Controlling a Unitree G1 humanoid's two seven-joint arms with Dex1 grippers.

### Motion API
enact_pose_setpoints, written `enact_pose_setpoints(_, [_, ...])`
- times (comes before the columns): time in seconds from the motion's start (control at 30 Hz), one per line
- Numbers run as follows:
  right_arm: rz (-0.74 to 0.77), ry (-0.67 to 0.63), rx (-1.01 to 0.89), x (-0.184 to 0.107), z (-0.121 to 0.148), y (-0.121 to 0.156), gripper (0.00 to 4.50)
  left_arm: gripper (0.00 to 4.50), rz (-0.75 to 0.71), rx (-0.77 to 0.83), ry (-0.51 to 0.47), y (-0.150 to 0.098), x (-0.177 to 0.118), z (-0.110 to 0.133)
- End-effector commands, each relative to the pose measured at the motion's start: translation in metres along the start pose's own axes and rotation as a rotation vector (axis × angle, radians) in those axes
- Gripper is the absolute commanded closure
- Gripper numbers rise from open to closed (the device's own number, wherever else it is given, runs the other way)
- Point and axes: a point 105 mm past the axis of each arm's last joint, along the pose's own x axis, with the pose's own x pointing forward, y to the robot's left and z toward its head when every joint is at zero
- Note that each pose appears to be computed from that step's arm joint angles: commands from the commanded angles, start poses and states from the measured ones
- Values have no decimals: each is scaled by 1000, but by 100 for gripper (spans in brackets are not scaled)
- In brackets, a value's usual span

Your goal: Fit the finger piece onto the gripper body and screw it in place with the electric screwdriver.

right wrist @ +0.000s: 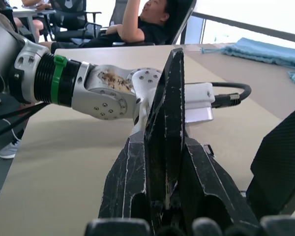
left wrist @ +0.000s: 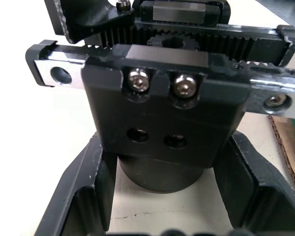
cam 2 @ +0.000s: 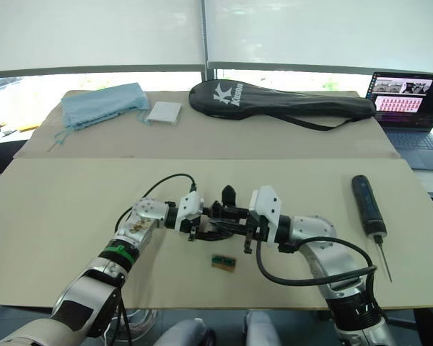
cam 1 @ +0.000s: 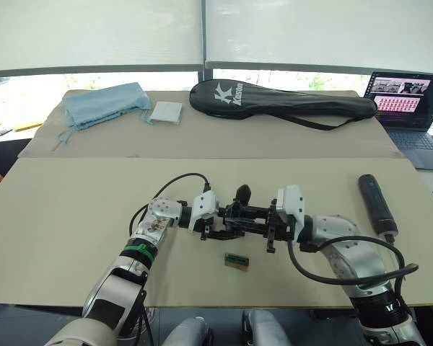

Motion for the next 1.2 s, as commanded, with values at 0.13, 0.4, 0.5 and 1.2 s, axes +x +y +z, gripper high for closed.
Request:
enact_pose_setpoints(0.13, [1,-7,-25,3,3,2,411,222,42,-12,41,5,-8,-7])
enact_pose_setpoints(0.4, [-36,39,-2,-1,-6,1,411,222,34,-26,44,4,-9,-8])
enact_pose_setpoints(0.5, [-40,54,4,-2,-7,0,411,222,33,-31,45,3,-8,-9])
enact_pose_setpoints(1.2, [22,116,96,-5,-15,13,411,222,22,-47,38,-1,-7,-10])
